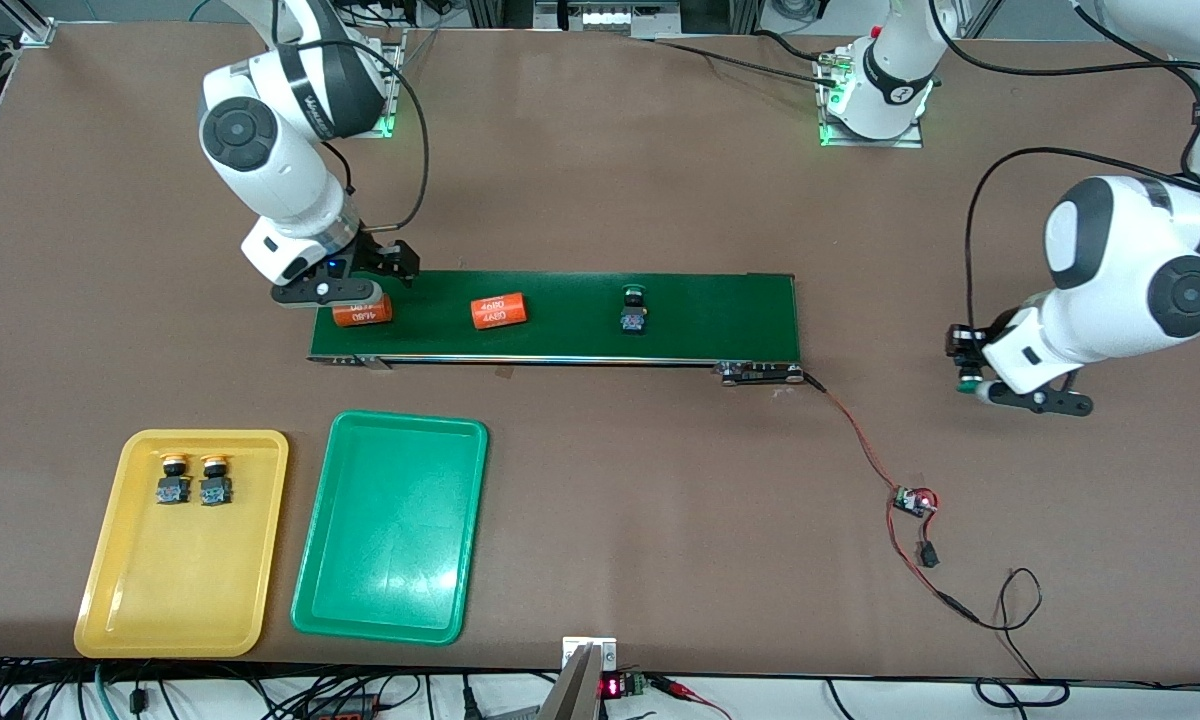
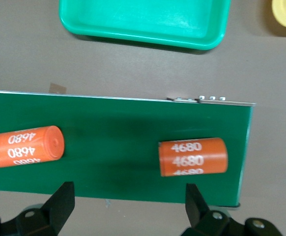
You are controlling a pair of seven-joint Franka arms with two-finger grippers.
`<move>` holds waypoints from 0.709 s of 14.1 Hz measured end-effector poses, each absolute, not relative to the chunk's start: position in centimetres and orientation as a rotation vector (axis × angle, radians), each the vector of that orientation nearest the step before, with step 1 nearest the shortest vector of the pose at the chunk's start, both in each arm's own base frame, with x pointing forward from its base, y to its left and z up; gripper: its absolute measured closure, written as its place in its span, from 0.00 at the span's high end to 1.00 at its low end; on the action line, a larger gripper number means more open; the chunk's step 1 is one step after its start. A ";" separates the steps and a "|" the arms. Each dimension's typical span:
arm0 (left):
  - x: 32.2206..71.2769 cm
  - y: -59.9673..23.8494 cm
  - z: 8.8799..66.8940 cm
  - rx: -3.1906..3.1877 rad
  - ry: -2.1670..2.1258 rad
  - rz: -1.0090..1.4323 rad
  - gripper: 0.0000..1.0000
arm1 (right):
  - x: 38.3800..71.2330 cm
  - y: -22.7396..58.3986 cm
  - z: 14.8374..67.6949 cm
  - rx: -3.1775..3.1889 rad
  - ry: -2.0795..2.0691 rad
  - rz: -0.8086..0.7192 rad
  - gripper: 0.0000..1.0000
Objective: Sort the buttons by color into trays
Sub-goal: 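Carry the green button to the conveyor while the right gripper reaches the cylinders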
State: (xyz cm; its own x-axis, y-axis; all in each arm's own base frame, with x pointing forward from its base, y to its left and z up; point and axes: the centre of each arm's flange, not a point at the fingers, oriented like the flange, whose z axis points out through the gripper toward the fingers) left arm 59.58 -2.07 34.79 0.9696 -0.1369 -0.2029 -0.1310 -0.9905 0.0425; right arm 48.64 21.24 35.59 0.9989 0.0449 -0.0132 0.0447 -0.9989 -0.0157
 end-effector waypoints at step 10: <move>54.3 -23.9 31.8 3.009 -0.168 -0.478 0.41 | 48.4 21.9 35.4 -3.125 -0.049 0.025 1.00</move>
State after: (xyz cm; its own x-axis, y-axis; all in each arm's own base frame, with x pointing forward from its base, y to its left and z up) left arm 54.33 -23.91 31.79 0.9449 -0.1223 -0.3036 -0.0940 -0.9899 0.1063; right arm 48.40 21.92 35.40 0.9994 0.0318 -0.0155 0.0315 -0.9994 -0.0160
